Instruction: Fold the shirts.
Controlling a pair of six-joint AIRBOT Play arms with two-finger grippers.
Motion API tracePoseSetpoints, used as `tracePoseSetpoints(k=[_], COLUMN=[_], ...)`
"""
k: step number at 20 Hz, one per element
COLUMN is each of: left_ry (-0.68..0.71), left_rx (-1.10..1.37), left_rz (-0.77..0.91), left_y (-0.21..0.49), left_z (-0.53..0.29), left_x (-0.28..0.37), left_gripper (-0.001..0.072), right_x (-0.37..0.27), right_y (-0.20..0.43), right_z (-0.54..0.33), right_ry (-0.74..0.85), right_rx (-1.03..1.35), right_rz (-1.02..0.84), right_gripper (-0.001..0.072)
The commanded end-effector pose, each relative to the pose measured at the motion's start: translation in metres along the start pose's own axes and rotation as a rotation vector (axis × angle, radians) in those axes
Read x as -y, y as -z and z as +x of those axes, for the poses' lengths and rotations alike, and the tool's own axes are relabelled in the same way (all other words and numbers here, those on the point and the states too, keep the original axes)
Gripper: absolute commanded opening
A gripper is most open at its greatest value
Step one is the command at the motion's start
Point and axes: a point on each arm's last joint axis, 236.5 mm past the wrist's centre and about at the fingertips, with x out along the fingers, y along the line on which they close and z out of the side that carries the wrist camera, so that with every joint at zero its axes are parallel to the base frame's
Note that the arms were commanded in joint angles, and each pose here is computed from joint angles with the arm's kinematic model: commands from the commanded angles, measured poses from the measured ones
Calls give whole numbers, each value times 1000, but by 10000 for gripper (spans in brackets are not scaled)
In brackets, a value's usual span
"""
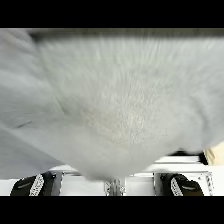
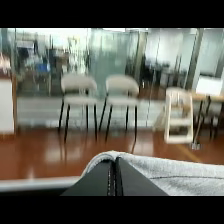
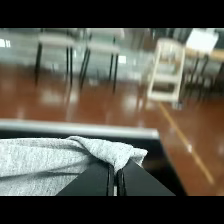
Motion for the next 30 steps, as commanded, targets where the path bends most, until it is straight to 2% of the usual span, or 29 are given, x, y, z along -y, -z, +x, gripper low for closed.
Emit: tracePoseSetpoints(k=[1, 4, 7, 10, 13, 15, 18, 22, 26, 30], left_ry=[-34, -133, -185, -217, -201, -220, -266, -282, -267, -120], left_rx=[-295, -516, -708, -832, -853, -792, -717, -743, -791, -1002], left_rz=[-66, -177, -357, -470, -459, -455, -531, -556, -532, -494], left_y=[83, 177, 296, 411, 486, 513, 542, 583, 608, 628], left_z=[14, 39, 69, 109, 174, 220, 268, 292, 291, 256], left_x=[-24, -78, -122, -153, -170, -186, -203, -214, -212, -181], left_gripper=[33, 33, 33, 33, 34, 34, 34, 33, 34, 33], right_x=[-4, -22, -50, -81, -115, -142, -169, -182, -190, -202], right_y=[90, 172, 259, 344, 393, 408, 414, 408, 443, 475], right_z=[32, 83, 153, 232, 315, 359, 409, 454, 454, 422], right_ry=[-21, -65, -138, -175, -219, -252, -260, -219, -207, -256], right_rx=[-416, -779, -997, -1089, -1008, -916, -743, -541, -621, -816], right_rz=[26, 98, 109, 187, 304, 410, 362, 361, 412, 377], right_gripper=[62, 62, 62, 62, 62, 62, 62, 62, 62, 63])
